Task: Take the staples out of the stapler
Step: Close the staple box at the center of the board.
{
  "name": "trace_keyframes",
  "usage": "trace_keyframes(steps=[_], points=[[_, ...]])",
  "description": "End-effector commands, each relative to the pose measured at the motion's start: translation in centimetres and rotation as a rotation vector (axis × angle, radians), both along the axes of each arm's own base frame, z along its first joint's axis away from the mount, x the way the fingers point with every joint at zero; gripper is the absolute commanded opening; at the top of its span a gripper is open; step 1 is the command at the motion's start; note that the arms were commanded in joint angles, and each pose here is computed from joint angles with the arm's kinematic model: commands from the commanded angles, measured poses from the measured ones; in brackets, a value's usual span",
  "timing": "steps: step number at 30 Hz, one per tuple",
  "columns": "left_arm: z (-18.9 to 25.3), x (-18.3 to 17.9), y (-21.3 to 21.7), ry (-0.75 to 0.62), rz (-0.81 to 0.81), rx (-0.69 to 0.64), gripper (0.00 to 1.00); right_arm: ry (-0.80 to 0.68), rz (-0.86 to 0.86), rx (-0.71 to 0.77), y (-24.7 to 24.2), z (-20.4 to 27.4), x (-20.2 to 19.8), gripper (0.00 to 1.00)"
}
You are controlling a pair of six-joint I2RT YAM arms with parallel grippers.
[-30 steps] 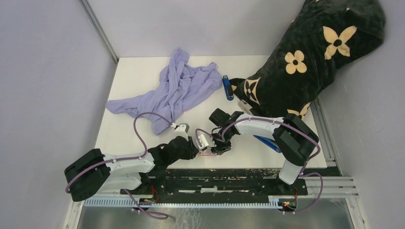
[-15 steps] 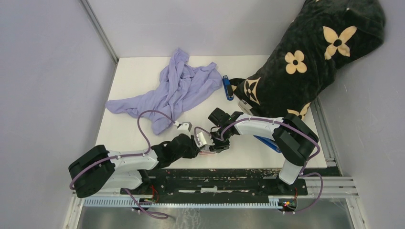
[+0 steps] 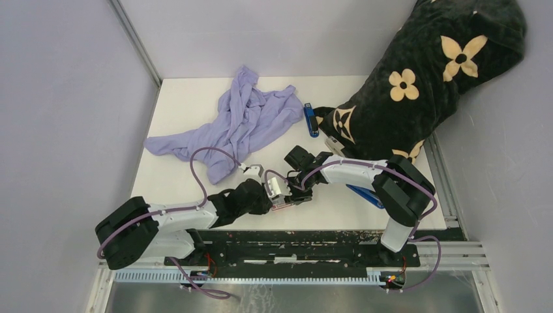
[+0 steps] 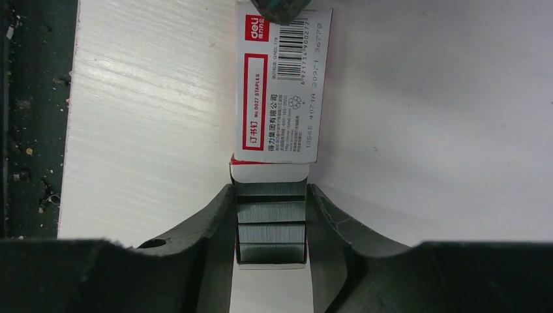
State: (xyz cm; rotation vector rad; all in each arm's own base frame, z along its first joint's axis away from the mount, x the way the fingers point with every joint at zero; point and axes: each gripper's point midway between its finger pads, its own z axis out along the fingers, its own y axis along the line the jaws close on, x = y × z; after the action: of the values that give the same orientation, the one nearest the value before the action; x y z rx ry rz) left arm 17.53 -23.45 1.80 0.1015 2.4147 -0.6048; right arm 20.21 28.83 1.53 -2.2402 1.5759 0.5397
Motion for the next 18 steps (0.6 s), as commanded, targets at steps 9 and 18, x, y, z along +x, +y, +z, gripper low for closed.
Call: trace_keyframes(steps=[9, 18], points=[[0.2, 0.1, 0.4, 0.013, -0.047, 0.026, 0.35, -0.022, 0.098, 0.055, 1.1, 0.8, 0.0, 0.36], [2.8, 1.0, 0.4, -0.059, -0.019, -0.084, 0.45, -0.013, 0.095, 0.039, 1.2, 0.4, 0.1, 0.36]])
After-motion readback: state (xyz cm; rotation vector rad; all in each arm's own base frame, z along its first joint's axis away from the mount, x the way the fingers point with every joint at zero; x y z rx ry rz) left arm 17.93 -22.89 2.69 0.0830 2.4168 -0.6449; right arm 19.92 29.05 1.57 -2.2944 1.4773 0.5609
